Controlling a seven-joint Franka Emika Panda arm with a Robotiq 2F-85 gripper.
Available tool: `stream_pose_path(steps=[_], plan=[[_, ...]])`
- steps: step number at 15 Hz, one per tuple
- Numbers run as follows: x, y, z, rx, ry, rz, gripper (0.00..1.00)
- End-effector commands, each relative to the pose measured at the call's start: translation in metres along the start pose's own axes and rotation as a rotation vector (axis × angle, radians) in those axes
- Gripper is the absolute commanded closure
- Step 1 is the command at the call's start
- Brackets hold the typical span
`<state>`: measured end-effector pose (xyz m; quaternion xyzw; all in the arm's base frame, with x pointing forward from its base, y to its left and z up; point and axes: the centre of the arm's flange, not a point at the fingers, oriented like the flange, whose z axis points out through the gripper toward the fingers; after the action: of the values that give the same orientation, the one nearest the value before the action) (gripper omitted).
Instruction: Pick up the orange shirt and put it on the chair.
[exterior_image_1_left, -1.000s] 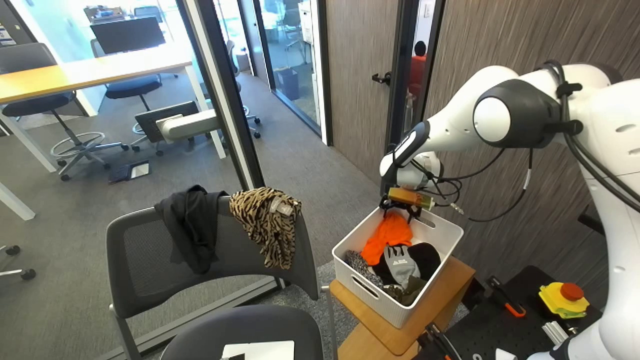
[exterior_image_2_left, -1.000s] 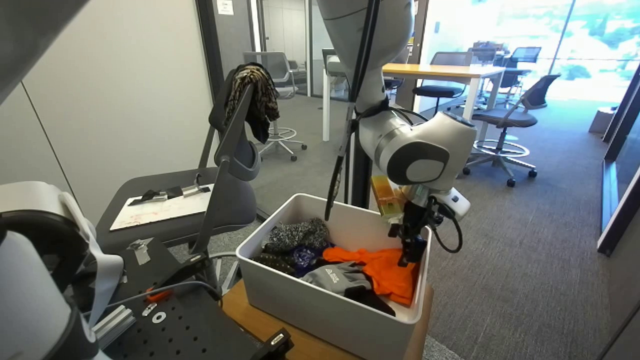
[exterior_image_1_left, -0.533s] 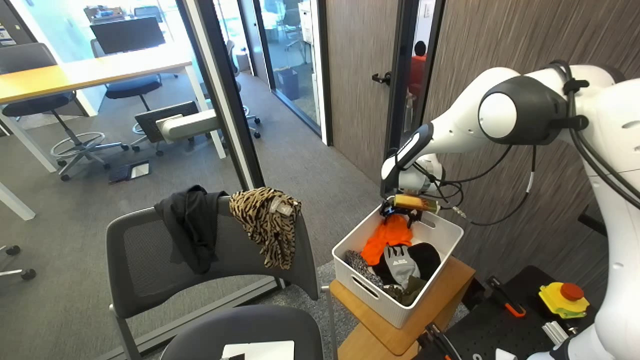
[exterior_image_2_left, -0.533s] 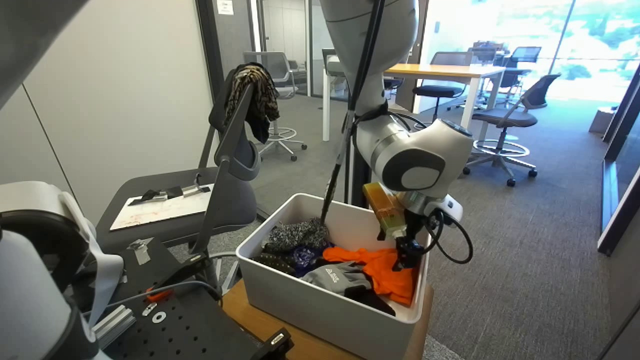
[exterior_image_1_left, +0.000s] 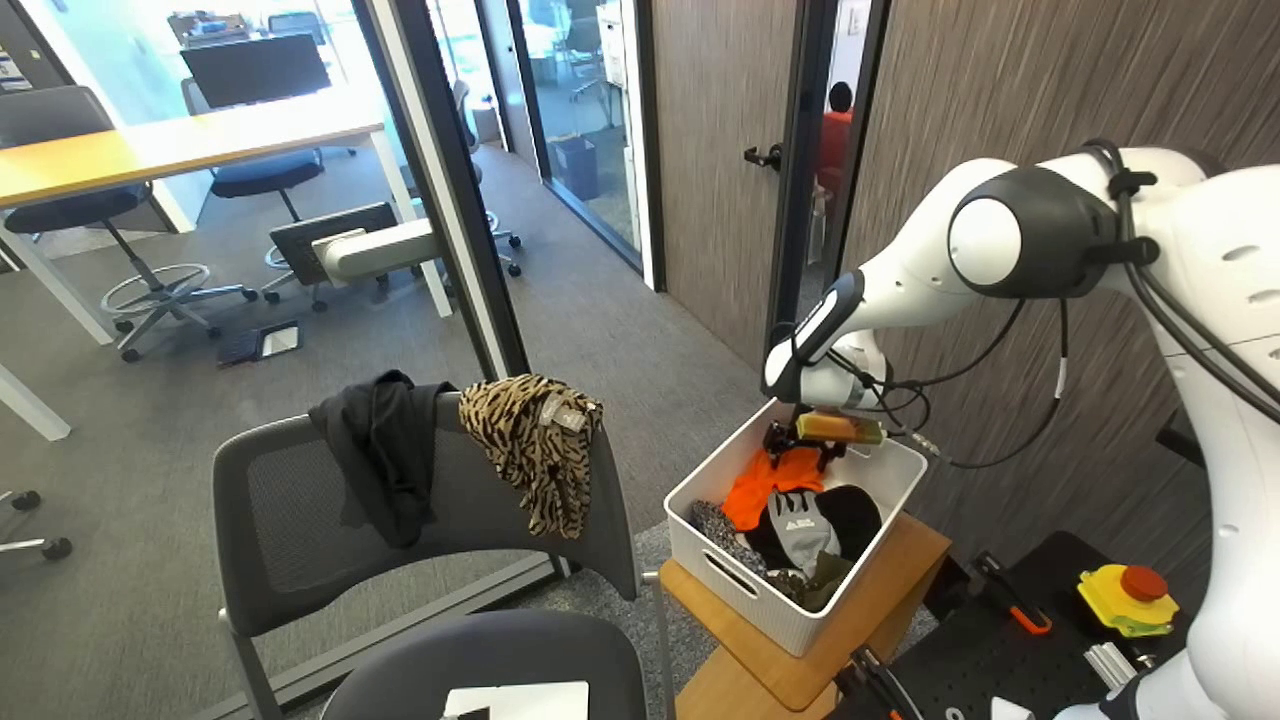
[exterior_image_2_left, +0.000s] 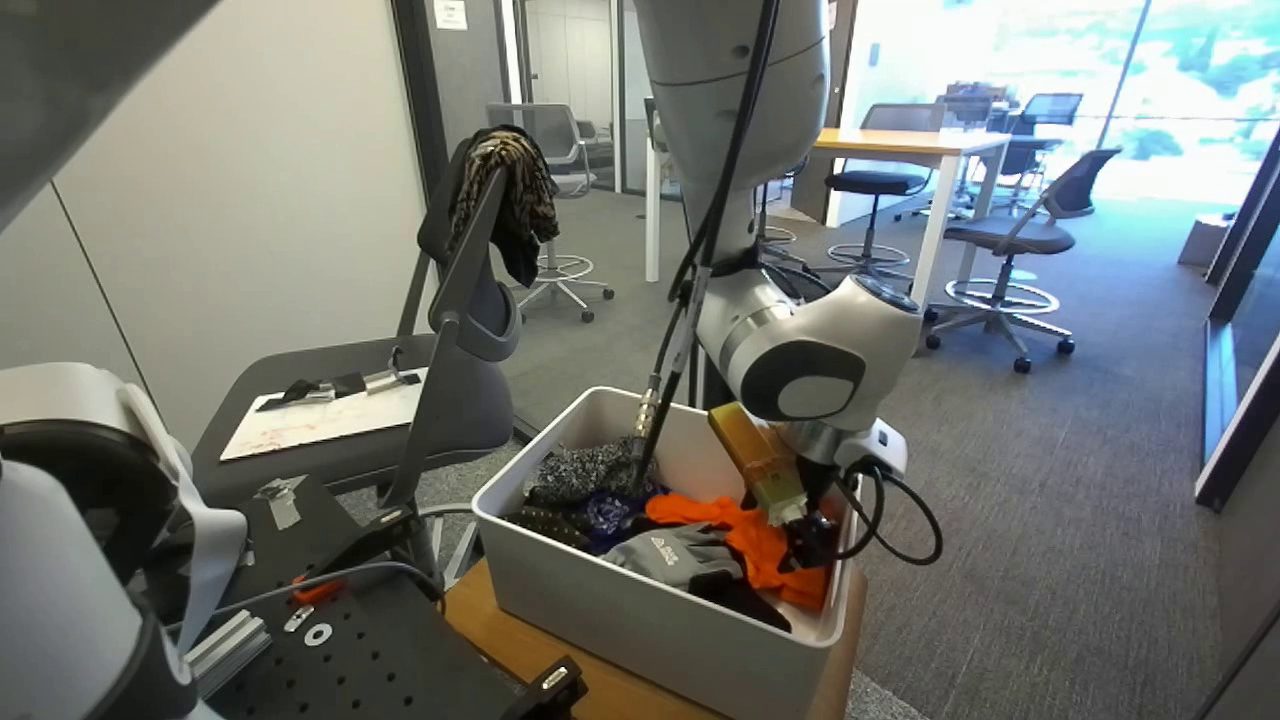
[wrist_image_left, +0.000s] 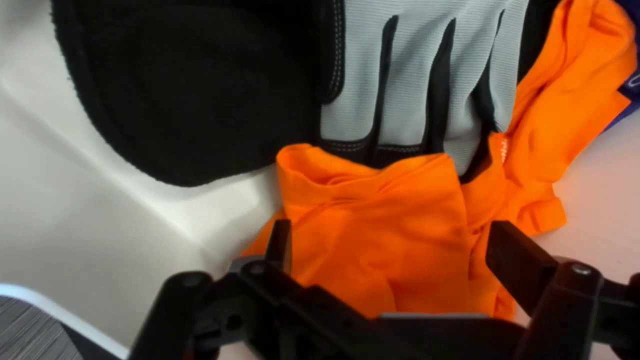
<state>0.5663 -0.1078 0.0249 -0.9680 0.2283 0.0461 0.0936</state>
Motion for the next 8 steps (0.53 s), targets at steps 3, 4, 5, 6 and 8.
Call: stream_pose_path(steps=[3,4,5,6,8], plan=[[0.008,-0.002,0.014,-0.009,0.058,0.009,0.00],[0.009,-0.002,0.017,-0.008,0.059,0.008,0.00],[0.009,-0.003,0.020,-0.007,0.056,0.008,0.00],[0.008,-0.003,0.022,-0.006,0.053,0.007,0.00],[0.008,-0.003,0.030,-0.002,0.036,0.005,0.00]])
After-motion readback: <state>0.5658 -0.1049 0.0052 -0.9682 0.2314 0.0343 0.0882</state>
